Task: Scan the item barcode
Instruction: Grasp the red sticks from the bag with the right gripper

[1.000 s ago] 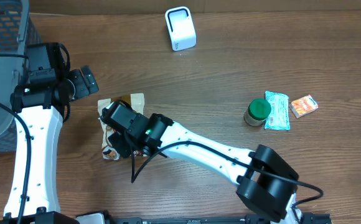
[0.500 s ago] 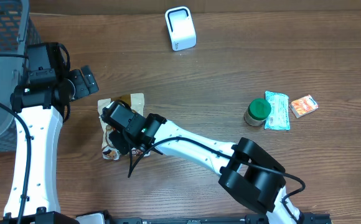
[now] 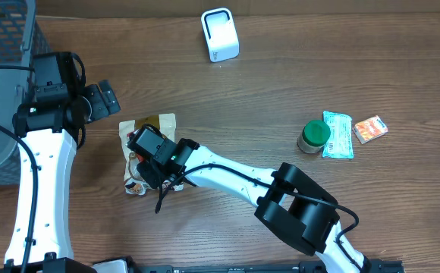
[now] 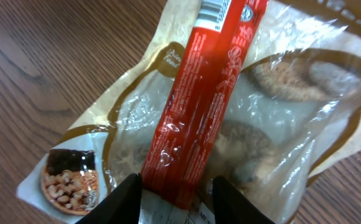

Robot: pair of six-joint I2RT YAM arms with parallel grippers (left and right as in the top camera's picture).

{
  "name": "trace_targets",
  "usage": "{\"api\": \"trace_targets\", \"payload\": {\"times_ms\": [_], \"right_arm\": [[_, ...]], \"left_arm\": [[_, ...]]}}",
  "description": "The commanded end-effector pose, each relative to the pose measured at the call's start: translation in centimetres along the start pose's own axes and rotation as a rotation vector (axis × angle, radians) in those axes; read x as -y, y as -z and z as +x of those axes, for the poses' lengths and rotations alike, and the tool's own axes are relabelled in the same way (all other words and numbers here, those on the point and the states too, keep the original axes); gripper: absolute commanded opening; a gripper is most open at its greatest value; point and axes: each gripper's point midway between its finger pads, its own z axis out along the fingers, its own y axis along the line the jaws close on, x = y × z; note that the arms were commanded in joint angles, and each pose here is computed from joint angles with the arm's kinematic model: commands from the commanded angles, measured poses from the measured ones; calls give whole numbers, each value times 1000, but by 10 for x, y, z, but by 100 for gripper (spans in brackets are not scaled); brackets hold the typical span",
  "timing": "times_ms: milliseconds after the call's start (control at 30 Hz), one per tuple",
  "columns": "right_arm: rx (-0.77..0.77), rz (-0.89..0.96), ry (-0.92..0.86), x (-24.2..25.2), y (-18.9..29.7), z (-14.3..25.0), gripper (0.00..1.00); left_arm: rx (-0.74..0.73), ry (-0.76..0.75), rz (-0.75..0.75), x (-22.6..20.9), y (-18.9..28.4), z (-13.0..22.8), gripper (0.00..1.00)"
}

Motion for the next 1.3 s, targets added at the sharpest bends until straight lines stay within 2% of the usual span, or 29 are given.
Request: {"api": "trace_targets", "payload": {"times_ms": [0, 233, 267, 633, 1267], "right_arm": [[-53, 20, -8, 7, -16, 16, 36], [-46, 18, -7, 6, -11, 13, 10], [-31, 14, -6, 5, -5, 8, 4], [41, 11, -24, 9, 50, -17, 4], [-170, 162, -186, 117, 62, 27, 4]], "left_arm": [[21, -11, -1, -1, 5, -7, 100], [21, -11, -1, -1, 5, -7, 100], [21, -11, -1, -1, 5, -7, 100], [22, -11, -1, -1, 5, -7, 100], [21, -11, -1, -1, 5, -7, 100]]}}
